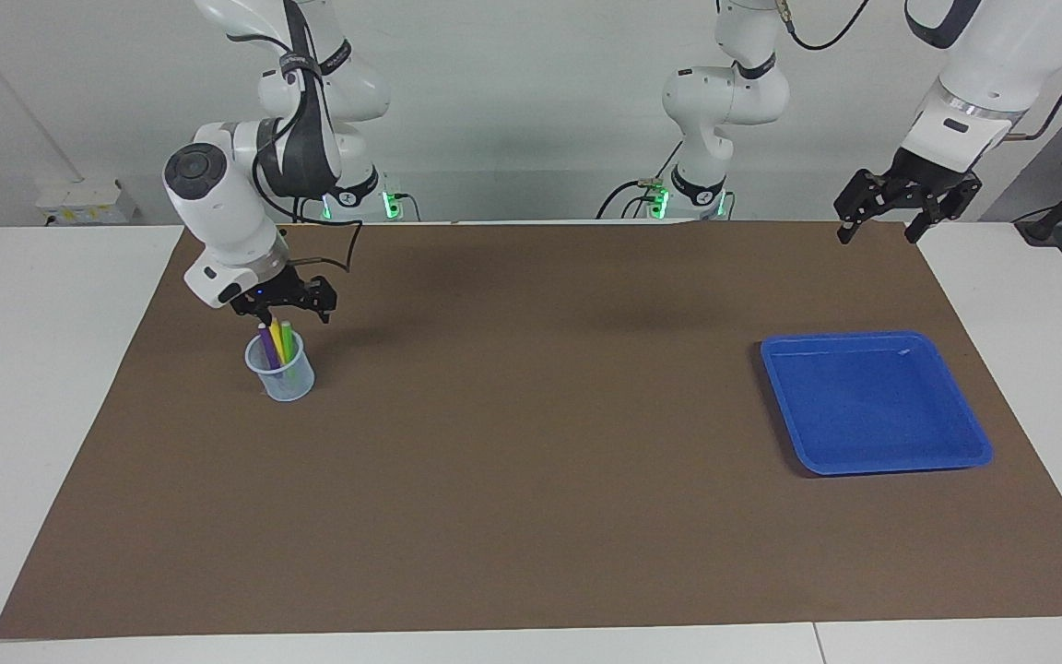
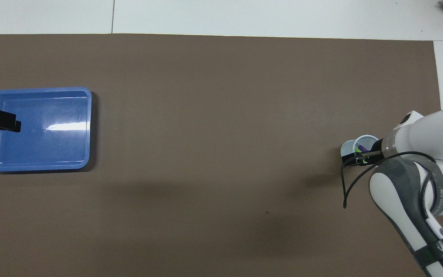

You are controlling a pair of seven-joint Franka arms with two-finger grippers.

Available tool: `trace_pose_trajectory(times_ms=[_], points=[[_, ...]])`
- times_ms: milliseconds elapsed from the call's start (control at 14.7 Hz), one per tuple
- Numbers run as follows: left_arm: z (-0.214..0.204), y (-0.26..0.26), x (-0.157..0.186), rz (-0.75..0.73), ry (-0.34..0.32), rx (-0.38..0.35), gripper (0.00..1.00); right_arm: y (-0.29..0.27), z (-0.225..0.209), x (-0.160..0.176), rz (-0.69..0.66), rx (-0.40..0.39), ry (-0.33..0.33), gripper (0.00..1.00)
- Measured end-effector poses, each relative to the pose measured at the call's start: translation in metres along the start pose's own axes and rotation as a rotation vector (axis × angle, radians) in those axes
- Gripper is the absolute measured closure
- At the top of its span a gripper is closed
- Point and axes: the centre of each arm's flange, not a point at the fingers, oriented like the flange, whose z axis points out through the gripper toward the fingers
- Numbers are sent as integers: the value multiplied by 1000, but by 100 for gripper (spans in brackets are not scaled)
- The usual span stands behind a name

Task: Right arm passes pens to left for tray arrangement
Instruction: 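Reach the right gripper down into the white cup of pens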

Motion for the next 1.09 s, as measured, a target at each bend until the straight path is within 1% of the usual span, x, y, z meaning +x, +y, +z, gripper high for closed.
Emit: trace_pose_trajectory(times_ms=[750, 1090], points=[[0, -1, 0, -2, 0, 0, 0, -16, -5, 6, 18, 7, 27, 0], [0, -1, 0, -2, 0, 0, 0, -15, 3, 5, 26, 6, 11, 0]])
